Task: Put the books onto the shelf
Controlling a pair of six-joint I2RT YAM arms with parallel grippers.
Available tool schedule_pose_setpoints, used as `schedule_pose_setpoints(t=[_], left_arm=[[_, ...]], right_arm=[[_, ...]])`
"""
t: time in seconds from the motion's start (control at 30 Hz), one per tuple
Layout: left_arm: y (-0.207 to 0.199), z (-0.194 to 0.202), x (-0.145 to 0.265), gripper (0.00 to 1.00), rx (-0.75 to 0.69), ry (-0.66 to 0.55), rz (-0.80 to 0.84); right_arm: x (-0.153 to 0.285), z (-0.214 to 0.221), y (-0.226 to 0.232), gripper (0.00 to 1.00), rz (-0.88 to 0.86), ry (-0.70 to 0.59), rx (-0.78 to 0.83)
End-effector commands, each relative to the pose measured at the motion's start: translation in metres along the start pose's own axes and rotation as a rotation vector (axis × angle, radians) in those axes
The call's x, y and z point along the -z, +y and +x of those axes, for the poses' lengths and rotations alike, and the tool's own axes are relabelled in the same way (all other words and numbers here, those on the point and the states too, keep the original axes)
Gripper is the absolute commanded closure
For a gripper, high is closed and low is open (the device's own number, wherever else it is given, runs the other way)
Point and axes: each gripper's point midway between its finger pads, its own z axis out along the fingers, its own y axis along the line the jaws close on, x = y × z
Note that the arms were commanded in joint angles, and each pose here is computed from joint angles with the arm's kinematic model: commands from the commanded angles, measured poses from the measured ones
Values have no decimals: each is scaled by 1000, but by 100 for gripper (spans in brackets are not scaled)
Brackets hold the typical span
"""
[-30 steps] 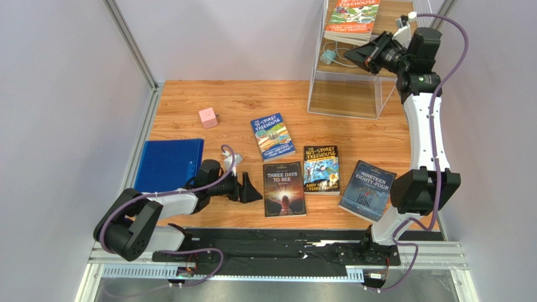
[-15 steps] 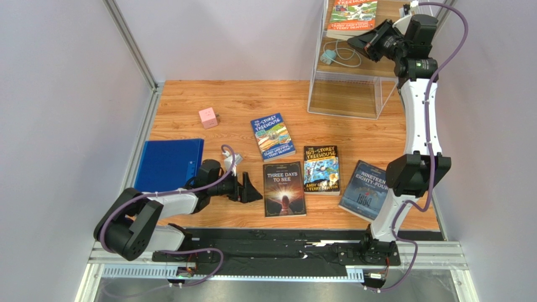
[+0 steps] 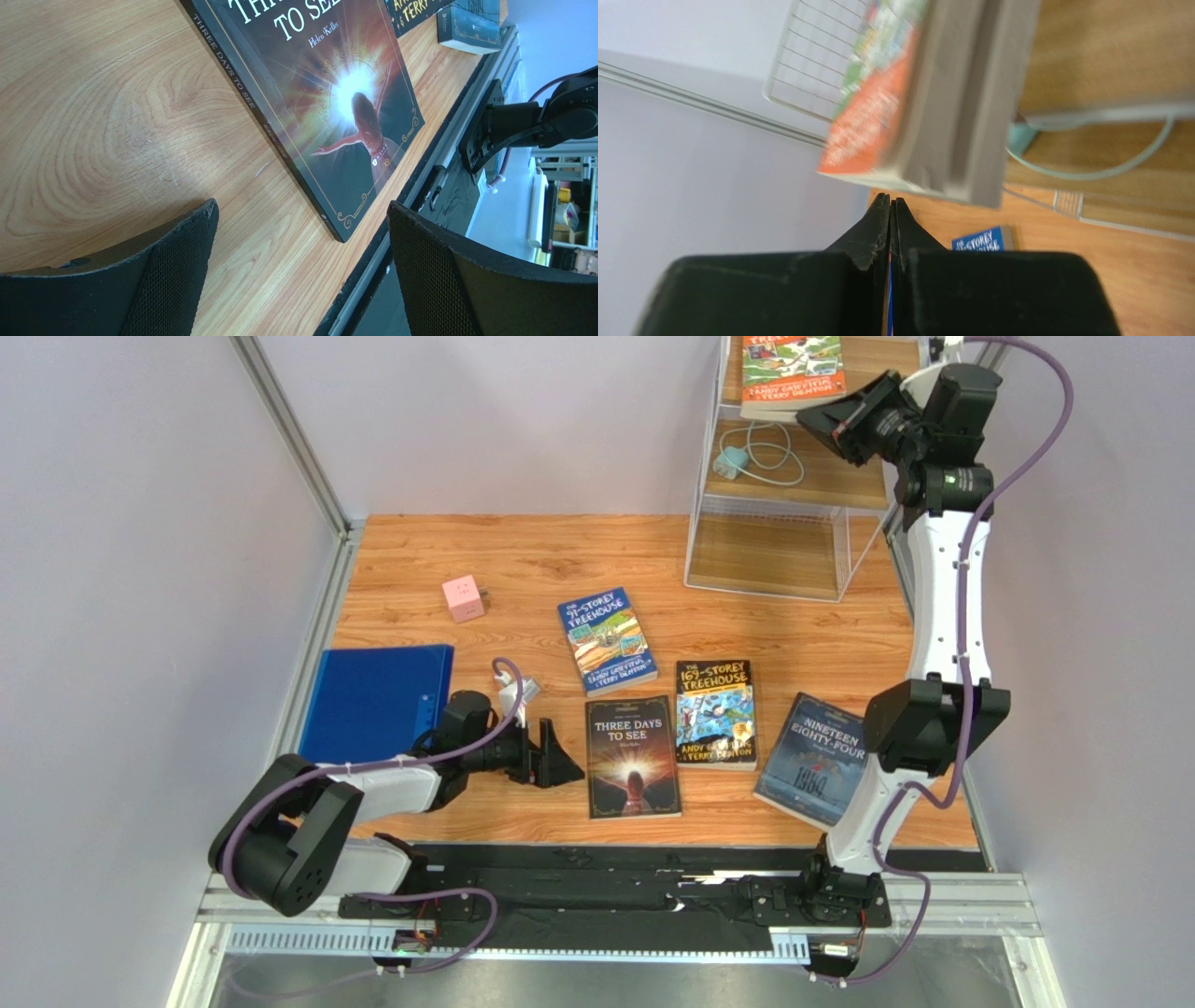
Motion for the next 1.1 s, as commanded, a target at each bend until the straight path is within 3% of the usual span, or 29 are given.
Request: schedule_pose_setpoints(t=[0.0, 0.07, 0.1, 0.13, 0.17, 0.2, 0.23, 0.27, 0.3, 0.33, 0.37, 0.5, 0.6, 0.63, 0.73, 1.07], left_arm=[[-16, -16, 2, 8, -67, -37, 47], [-18, -25, 9, 8, -73, -67, 11], [-18, -28, 12, 7, -71, -81, -9], [-19, -38, 17, 7, -71, -127, -37], [-15, -36, 21, 8, -43, -114, -79], [-12, -37, 24, 9, -28, -118, -114], [-12, -43, 28, 17, -30, -135, -136], [-11, -40, 30, 22, -8, -116, -158], [-9, -40, 31, 32, 8, -112, -178], [-7, -41, 32, 51, 22, -108, -200], [-9, -41, 32, 55, 28, -97, -200], [13, -29, 32, 62, 96, -24, -343], [23, -17, 28, 67, 154, 39, -396], [26, -12, 24, 80, 175, 61, -399], [31, -5, 12, 100, 195, 99, -409], [21, -13, -20, 100, 185, 191, -470]], right_arm=[[31, 17, 19, 99, -39, -3, 56], [40, 55, -5, 95, 10, 57, 64], [64, 63, 9, 91, 15, 31, 102], [69, 83, 9, 79, 16, 58, 121], [71, 118, -23, 57, 85, 122, 125], [91, 128, -16, 50, 102, 100, 160], [95, 149, -21, 43, 116, 135, 171], [99, 193, -47, 29, 160, 220, 158], [103, 209, -51, 25, 154, 245, 164], [112, 232, -50, 20, 139, 276, 164], [115, 249, -58, 16, 141, 303, 152], [134, 336, -108, 13, 200, 484, 81], [146, 363, -128, 11, 238, 537, 86], [155, 383, -143, 10, 260, 569, 48], [161, 402, -150, 9, 239, 588, 32], [159, 455, -161, 8, 240, 694, 7]])
